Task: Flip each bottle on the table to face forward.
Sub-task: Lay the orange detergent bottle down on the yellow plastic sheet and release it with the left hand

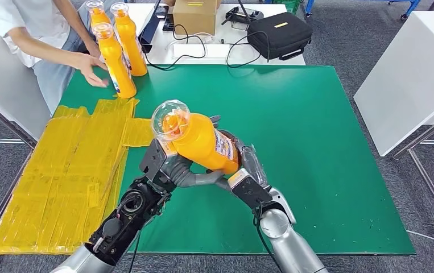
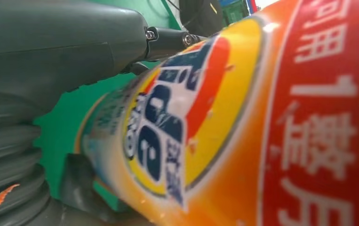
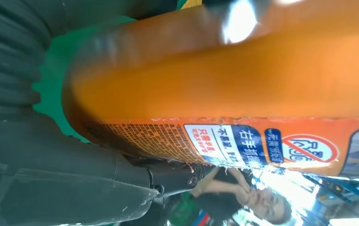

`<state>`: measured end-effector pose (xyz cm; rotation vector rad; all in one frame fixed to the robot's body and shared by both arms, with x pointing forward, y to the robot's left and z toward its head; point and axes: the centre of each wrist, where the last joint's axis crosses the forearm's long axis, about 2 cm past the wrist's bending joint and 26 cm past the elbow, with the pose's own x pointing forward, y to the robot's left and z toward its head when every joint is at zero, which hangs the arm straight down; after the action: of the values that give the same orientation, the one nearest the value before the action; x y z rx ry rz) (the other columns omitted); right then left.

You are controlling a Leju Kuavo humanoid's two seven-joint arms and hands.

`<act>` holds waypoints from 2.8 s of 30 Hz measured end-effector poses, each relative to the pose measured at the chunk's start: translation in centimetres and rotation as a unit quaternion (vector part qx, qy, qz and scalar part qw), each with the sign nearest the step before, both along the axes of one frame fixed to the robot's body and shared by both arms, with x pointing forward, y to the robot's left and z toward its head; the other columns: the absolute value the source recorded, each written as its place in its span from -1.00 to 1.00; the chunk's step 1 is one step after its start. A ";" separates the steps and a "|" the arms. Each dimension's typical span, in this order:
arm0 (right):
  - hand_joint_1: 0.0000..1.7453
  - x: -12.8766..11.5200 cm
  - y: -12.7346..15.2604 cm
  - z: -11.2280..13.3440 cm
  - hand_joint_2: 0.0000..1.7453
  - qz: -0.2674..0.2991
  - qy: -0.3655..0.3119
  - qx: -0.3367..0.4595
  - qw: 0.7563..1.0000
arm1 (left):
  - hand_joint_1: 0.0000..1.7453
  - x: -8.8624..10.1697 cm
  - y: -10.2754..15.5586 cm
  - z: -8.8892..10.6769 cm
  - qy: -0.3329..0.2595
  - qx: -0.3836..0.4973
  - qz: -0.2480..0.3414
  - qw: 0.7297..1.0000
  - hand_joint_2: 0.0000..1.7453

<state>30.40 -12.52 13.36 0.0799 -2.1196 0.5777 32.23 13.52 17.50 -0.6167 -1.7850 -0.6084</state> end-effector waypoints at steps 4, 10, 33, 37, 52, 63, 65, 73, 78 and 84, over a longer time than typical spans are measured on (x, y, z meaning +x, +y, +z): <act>1.00 -0.3 0.9 -0.6 1.00 0.023 0.016 -0.013 1.000 | -1.00 -0.1 0.0 0.3 -0.002 -0.008 -0.001 1.000 1.00; 1.00 -0.3 2.1 -0.9 1.00 0.045 0.028 -0.029 0.998 | -1.00 -0.4 0.3 0.4 0.000 -0.027 0.006 1.000 1.00; 1.00 -0.3 3.6 -0.8 1.00 0.061 0.037 -0.052 0.996 | 0.49 -1.1 1.3 -0.2 0.015 -0.080 0.034 0.996 1.00; 1.00 -0.2 3.9 -0.5 1.00 0.063 0.036 -0.053 0.996 | 0.98 -1.2 1.4 0.0 0.018 -0.102 0.041 0.994 1.00; 1.00 -0.2 4.0 -0.3 1.00 0.065 0.036 -0.051 0.996 | 0.98 -1.2 1.3 0.3 0.015 -0.109 0.043 0.993 1.00; 1.00 -0.1 4.2 -0.2 1.00 0.070 0.036 -0.050 0.996 | 1.00 -1.2 1.4 0.5 0.015 -0.116 0.049 0.992 1.00; 1.00 0.0 4.3 0.0 1.00 0.072 0.036 -0.049 0.996 | 1.00 -1.2 1.4 0.5 0.015 -0.119 0.052 0.991 1.00; -1.00 -1.1 3.0 -0.8 1.00 0.031 0.021 -0.020 0.999 | 1.00 -1.7 2.2 0.2 -0.007 -0.144 0.099 0.985 1.00; -1.00 -1.9 -1.1 -0.8 1.00 -0.023 0.012 -0.004 1.000 | 1.00 -1.2 4.0 0.9 -0.045 -0.143 0.158 0.976 1.00; -1.00 -3.4 -5.5 0.8 1.00 -0.095 -0.026 0.013 0.995 | 1.00 -1.1 5.1 1.2 -0.062 -0.122 0.194 0.971 1.00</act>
<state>26.95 -18.02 14.12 -0.1215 -2.1553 0.4433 31.14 18.65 18.68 -0.3800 -2.0479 -0.1621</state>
